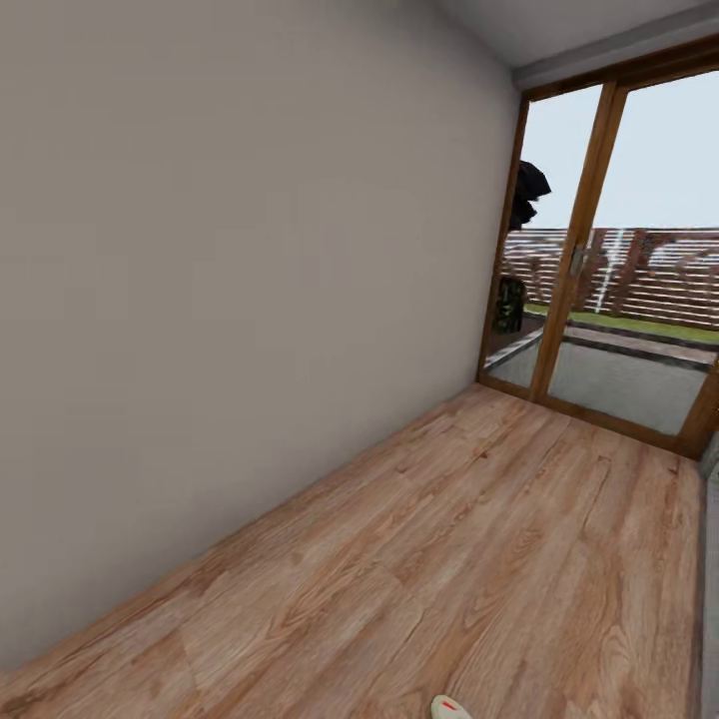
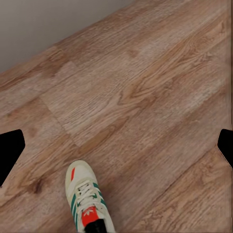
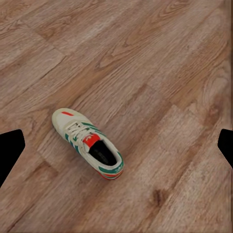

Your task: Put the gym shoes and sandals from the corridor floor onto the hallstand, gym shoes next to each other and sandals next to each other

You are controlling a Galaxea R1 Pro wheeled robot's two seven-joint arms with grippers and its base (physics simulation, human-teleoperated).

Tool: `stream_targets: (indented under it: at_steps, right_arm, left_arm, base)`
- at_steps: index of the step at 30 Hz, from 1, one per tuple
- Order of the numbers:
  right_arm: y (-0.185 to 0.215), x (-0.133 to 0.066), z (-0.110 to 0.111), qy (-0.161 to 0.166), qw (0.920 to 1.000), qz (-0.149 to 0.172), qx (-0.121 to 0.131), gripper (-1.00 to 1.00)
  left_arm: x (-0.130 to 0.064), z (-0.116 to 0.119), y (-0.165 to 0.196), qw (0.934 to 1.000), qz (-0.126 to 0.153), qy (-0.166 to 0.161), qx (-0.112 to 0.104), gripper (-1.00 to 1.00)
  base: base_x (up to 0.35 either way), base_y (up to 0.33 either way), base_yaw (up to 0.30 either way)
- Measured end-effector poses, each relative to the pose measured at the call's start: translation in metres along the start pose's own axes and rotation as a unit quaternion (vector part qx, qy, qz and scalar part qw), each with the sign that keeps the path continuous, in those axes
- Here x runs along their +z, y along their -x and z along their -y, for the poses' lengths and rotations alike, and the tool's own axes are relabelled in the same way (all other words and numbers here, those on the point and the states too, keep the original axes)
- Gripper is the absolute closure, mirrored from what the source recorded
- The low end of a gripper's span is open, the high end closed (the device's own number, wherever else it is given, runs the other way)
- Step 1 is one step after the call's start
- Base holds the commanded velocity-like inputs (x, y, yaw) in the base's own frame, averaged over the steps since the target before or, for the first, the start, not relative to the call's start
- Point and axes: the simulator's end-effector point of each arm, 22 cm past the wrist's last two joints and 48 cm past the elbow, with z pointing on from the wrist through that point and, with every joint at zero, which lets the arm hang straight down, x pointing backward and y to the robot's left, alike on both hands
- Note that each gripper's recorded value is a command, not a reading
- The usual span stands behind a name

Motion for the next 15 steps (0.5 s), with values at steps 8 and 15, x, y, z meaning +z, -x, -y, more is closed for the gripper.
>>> stream_targets:
  at_steps: [8, 15]
  right_arm:
    - [-0.0001, 0.0000, -0.0004, 0.001, 1.0000, 0.000, 0.000, -1.00]
    - [-0.0001, 0.0000, -0.0005, 0.001, 1.0000, 0.000, 0.000, -1.00]
  left_arm:
    - [0.0000, -0.0001, 0.0001, 1.0000, 0.000, 0.000, 0.000, -1.00]
    - [0.0001, -0.0003, 0.0005, 1.0000, 0.001, 0.000, 0.000, -1.00]
  base:
    - [0.000, -0.096, 0.041]
    - [0.000, -0.017, 0.201]
